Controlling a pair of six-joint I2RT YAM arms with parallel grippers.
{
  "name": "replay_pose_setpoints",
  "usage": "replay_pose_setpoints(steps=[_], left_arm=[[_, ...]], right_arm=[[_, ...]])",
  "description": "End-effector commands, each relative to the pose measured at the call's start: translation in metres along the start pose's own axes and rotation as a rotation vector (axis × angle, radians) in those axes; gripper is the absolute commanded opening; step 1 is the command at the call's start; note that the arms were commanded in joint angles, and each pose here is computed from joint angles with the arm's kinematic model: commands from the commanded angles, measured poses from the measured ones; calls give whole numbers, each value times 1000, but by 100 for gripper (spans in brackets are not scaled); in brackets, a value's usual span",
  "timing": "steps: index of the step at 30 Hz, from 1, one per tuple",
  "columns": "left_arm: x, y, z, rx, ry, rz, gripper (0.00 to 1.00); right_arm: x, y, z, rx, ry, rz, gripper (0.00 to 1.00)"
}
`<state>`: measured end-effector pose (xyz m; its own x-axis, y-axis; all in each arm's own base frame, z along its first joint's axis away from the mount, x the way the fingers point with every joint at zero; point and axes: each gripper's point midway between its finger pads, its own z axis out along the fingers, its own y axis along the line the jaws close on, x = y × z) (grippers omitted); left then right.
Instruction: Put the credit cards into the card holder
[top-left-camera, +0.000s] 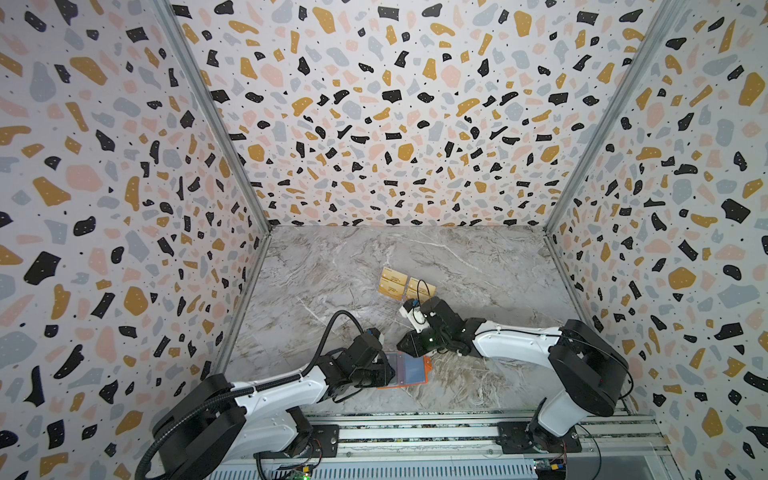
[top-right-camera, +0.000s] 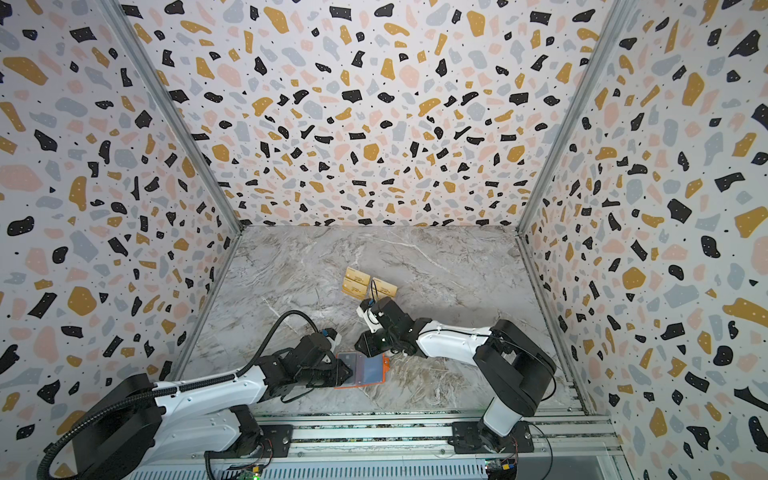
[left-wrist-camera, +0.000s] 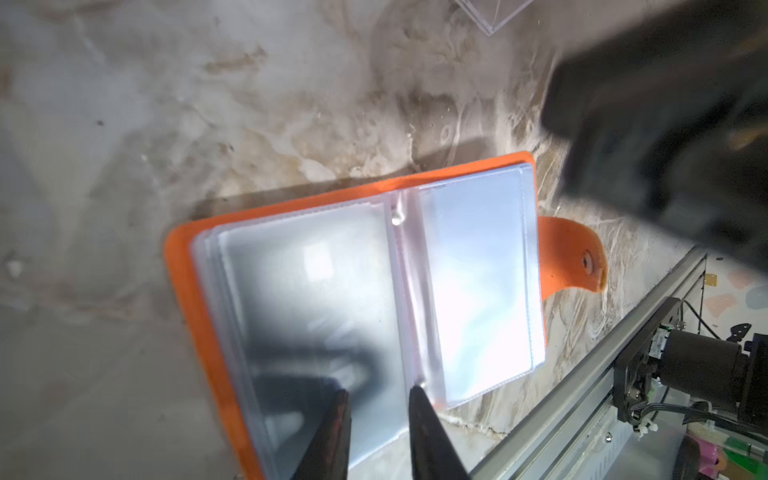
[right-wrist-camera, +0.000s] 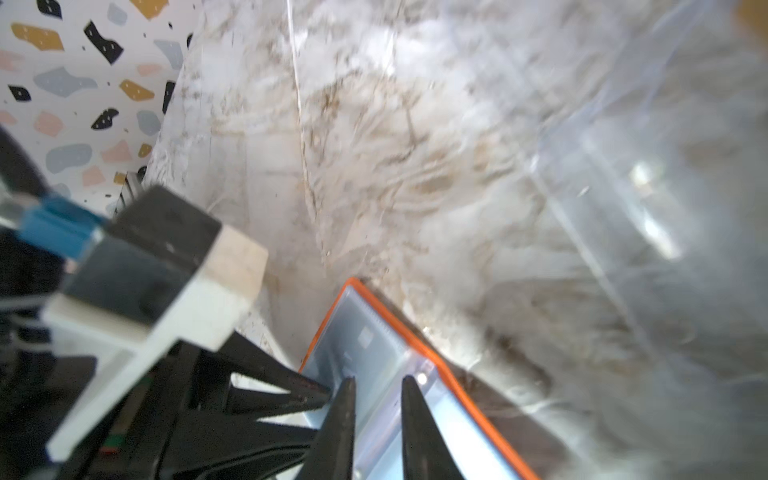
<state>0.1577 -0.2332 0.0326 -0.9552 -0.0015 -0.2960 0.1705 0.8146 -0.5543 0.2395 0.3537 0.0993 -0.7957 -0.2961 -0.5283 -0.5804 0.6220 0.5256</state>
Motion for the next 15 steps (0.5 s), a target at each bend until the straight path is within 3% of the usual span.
replay_pose_setpoints(steps=[1, 8, 15], left_arm=[[-4, 1, -4, -33, -5, 27, 30], [-15, -27, -15, 64, -29, 26, 34], [-38, -37, -31, 66, -119, 19, 35]], right_arm=[[-31, -11, -30, 65, -30, -91, 23], [-88, -25, -54, 132, -58, -185, 27], [-114, -39, -54, 190, -9, -256, 26]])
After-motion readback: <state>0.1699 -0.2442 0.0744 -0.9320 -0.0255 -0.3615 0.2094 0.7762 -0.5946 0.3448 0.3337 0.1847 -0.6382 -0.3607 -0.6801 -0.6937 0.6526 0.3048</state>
